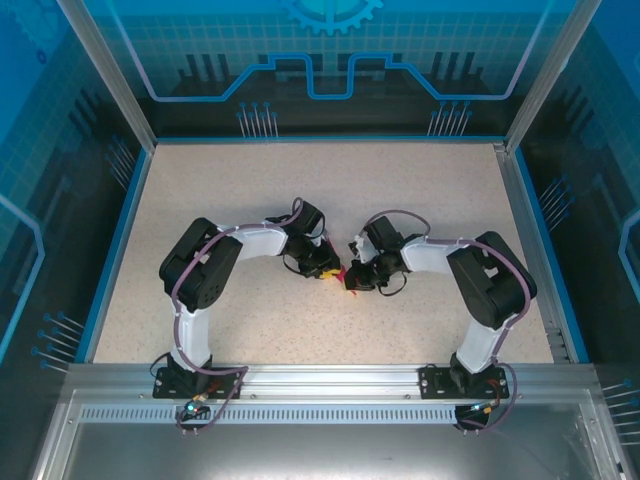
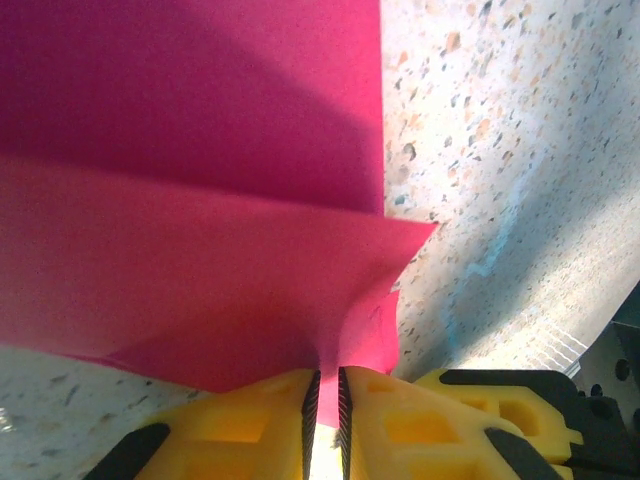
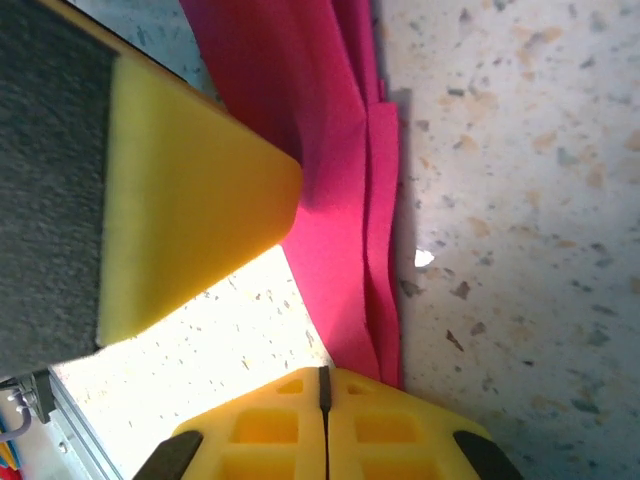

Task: Fold a paper plane with a square sheet of paper (pick it up from the middle)
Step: Fold the wing for the fifth time at the center of the table.

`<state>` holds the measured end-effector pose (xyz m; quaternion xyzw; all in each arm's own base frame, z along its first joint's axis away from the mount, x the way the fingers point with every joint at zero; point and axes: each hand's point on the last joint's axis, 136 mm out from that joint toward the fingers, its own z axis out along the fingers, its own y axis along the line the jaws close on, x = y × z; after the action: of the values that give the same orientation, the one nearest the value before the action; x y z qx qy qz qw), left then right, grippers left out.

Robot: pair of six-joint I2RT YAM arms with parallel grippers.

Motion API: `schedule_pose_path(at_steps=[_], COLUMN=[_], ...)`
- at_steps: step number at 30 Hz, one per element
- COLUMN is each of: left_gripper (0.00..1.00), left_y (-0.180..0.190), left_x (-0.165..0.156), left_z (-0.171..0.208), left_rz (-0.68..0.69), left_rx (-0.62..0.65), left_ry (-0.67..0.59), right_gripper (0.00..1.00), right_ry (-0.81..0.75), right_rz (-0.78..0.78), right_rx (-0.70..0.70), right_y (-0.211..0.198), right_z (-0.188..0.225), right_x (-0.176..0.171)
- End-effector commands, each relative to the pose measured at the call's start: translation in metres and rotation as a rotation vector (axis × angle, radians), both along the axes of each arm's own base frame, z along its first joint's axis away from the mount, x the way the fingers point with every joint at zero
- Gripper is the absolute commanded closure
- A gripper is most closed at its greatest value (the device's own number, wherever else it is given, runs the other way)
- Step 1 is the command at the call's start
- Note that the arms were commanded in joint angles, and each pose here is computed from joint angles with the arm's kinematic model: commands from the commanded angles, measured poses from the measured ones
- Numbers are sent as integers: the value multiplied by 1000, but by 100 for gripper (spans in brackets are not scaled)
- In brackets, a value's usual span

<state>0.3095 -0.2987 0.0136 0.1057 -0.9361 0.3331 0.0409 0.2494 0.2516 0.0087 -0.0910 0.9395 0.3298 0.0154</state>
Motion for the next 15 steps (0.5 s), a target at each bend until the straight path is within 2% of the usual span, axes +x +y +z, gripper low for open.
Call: schedule_pose_path(at_steps=[1,6,15], left_gripper=[82,82,82], left_y=[32,32,29], left_x=[-19,-19,-16], left_z=[-46,-46,-42], left_rz=[22,22,14], left_rx=[185,184,169], left_ry=[79,78,70], right_gripper=[95,95,94], right_ry=[124,136,-16], right_rz=[11,14,13], right_rx=[-80,-72,70], right_y=[-29,-38,-6], right_z=[-24,-21,30], right_x=[-39,-54,-10])
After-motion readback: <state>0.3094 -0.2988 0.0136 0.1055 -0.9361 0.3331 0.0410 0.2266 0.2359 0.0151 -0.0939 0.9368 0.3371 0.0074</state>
